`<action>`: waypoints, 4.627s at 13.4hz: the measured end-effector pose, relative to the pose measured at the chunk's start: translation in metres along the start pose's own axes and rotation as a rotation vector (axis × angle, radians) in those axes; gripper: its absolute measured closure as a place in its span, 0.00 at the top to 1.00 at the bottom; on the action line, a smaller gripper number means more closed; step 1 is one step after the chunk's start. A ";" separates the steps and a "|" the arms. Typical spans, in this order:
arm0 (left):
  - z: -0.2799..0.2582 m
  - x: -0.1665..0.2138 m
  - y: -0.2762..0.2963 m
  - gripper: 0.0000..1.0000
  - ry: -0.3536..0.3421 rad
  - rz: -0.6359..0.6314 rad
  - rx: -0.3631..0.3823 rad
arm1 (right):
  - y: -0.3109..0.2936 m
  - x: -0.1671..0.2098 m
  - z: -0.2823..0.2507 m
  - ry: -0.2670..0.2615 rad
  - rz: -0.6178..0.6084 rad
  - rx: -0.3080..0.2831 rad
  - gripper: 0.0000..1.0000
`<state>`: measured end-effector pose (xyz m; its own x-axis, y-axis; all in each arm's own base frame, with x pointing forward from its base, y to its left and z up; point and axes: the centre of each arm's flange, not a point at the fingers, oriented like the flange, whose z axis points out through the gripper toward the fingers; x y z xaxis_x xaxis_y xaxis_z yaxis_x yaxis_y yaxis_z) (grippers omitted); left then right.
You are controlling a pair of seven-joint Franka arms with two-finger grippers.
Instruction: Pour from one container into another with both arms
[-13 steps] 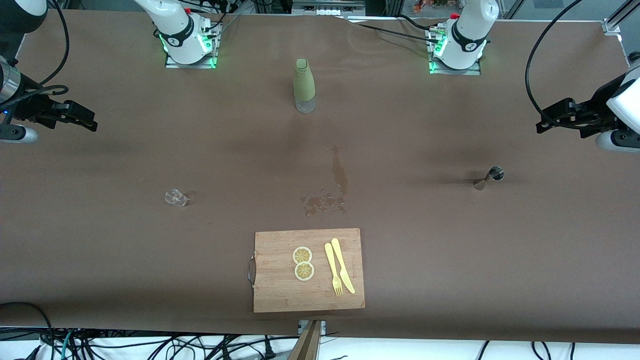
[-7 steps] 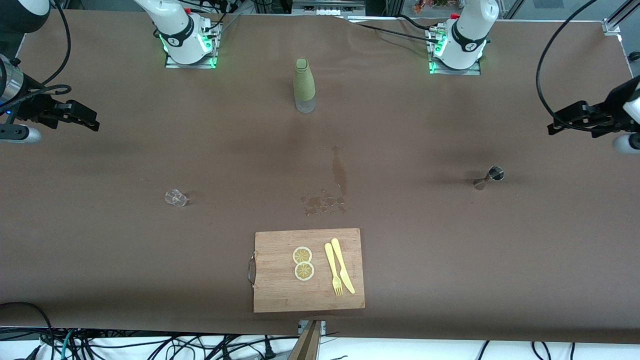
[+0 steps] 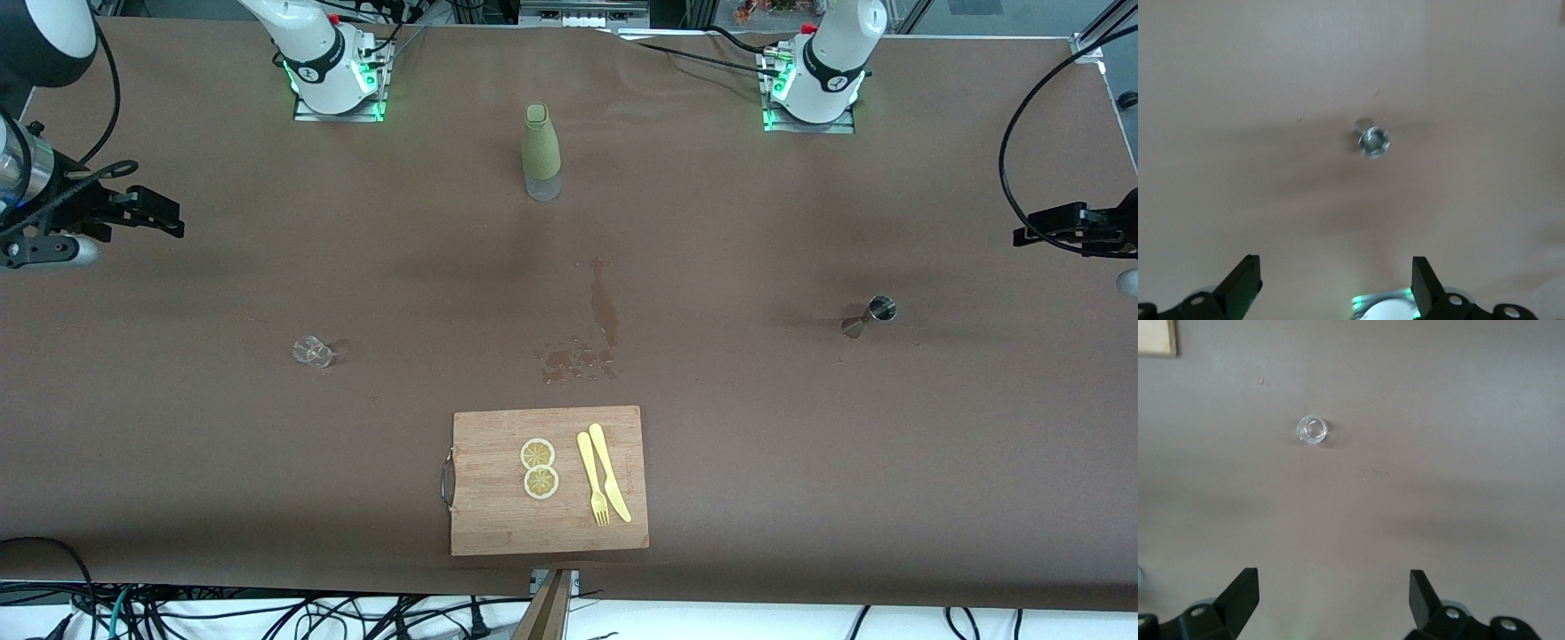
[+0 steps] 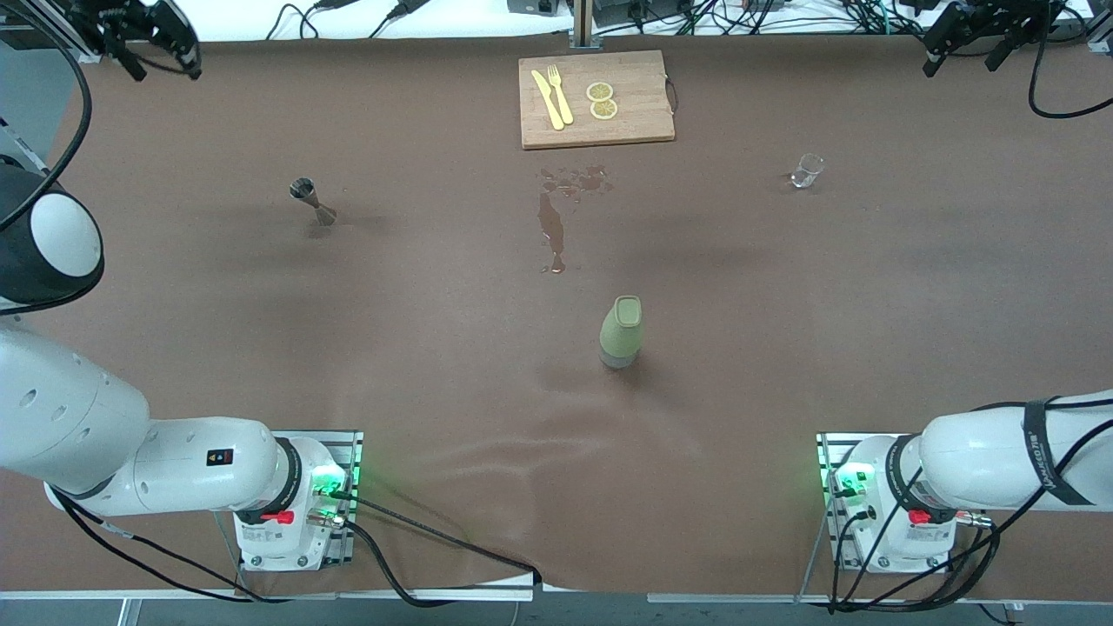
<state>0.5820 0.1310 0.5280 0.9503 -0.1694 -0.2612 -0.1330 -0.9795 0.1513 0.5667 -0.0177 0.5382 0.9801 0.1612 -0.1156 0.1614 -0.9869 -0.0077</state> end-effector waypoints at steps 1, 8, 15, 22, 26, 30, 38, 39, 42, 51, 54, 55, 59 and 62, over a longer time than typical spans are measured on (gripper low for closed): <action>0.015 0.000 -0.020 1.00 -0.020 0.062 -0.030 | 0.005 0.003 0.007 -0.008 -0.042 0.009 1.00; 0.177 0.002 -0.150 1.00 0.185 0.547 -0.524 | 0.069 0.017 0.068 0.001 -0.295 0.220 1.00; 0.302 -0.009 -0.191 1.00 0.700 1.046 -0.725 | 0.147 0.034 0.176 0.237 -0.707 0.472 1.00; 0.417 0.013 -0.175 1.00 1.129 1.209 -0.773 | 0.160 0.067 0.313 0.655 -1.121 0.633 1.00; 0.429 0.021 -0.163 1.00 1.192 1.267 -0.765 | 0.145 0.082 0.379 0.815 -1.233 0.670 1.00; 0.441 0.039 -0.139 1.00 1.240 1.296 -0.786 | 0.118 0.088 0.419 0.933 -1.282 0.718 1.00; 0.454 0.048 -0.123 1.00 1.247 1.311 -0.810 | 0.074 0.093 0.458 1.038 -1.331 0.827 1.00; 0.454 0.049 -0.122 1.00 1.247 1.313 -0.811 | 0.071 0.093 0.462 1.044 -1.330 0.844 1.00; 0.454 0.051 -0.119 1.00 1.247 1.319 -0.813 | 0.066 0.093 0.465 1.051 -1.328 0.861 0.95; 0.453 0.055 -0.116 0.66 1.250 1.323 -0.811 | 0.063 0.095 0.462 1.089 -1.287 0.884 0.12; 0.453 0.054 -0.118 0.67 1.248 1.322 -0.808 | 0.059 0.095 0.459 1.080 -1.233 0.943 0.12; 0.453 0.054 -0.119 0.67 1.248 1.321 -0.806 | 0.055 0.097 0.455 1.079 -1.208 0.969 0.12; 0.453 0.053 -0.120 0.54 1.248 1.320 -0.802 | 0.022 0.135 0.410 1.031 -1.161 1.040 0.12; 0.454 0.053 -0.120 0.21 1.252 1.326 -0.797 | -0.040 0.170 0.364 0.971 -1.230 1.063 0.12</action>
<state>0.5203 0.1905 0.0635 0.0609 -0.1150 0.9915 -0.9981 -0.0078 0.0604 0.6853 0.0449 0.1570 0.1687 0.2597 0.9508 0.9693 0.1312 -0.2078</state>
